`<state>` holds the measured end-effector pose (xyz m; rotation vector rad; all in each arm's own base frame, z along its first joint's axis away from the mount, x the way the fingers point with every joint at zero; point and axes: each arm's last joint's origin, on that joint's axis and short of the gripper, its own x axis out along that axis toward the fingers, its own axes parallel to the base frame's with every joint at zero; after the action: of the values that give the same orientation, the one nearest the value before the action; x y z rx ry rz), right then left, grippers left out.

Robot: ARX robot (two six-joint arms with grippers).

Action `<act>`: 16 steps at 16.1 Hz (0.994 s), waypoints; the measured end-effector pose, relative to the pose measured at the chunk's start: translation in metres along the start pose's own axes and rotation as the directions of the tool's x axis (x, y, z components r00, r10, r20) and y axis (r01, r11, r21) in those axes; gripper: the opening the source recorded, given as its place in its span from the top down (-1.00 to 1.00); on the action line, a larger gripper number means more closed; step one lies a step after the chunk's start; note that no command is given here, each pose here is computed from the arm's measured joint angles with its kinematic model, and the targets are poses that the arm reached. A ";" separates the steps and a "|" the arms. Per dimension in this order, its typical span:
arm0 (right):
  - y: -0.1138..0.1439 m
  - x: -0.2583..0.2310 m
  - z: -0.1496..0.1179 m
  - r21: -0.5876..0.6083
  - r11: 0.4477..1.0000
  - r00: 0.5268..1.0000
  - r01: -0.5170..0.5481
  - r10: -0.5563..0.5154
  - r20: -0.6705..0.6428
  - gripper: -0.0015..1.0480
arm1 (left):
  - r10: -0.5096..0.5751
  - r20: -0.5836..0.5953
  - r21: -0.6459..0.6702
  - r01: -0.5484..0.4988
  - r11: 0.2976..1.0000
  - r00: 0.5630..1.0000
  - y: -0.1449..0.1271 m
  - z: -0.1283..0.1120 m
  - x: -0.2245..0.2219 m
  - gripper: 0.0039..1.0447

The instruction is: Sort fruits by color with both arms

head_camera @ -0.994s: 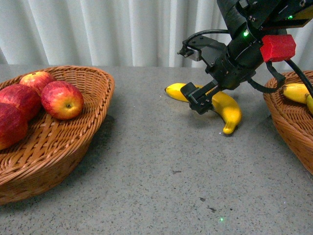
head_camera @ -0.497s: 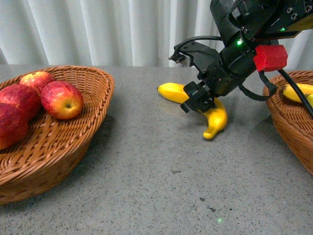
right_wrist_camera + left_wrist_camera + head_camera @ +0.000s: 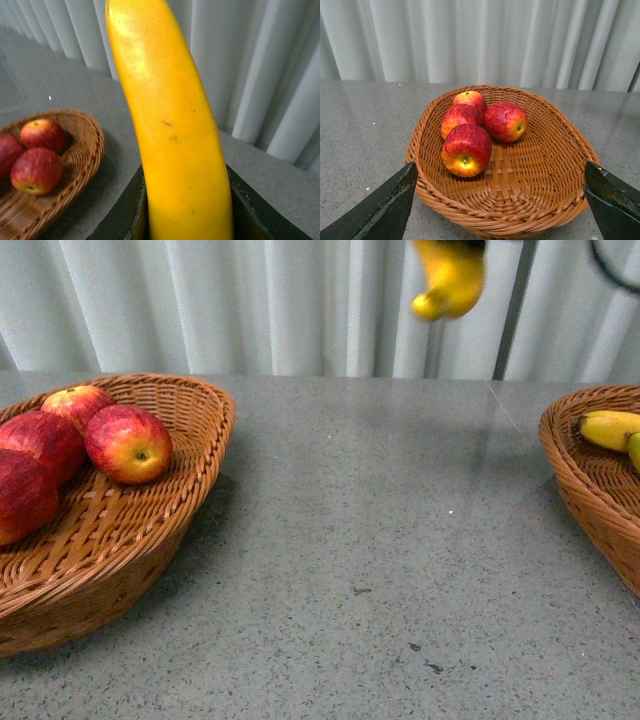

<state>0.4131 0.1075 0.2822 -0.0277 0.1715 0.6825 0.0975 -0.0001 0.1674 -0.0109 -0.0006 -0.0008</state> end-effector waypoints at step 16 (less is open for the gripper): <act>-0.048 -0.146 -0.105 -0.212 0.937 0.840 0.277 -0.344 -0.419 -0.23 | 0.000 0.000 0.000 0.000 1.000 1.000 0.000 0.000 0.000 -0.88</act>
<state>0.3165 -0.0297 0.2014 -0.3505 0.5552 0.3484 0.0975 -0.0001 0.1673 -0.0109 -0.0002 -0.0008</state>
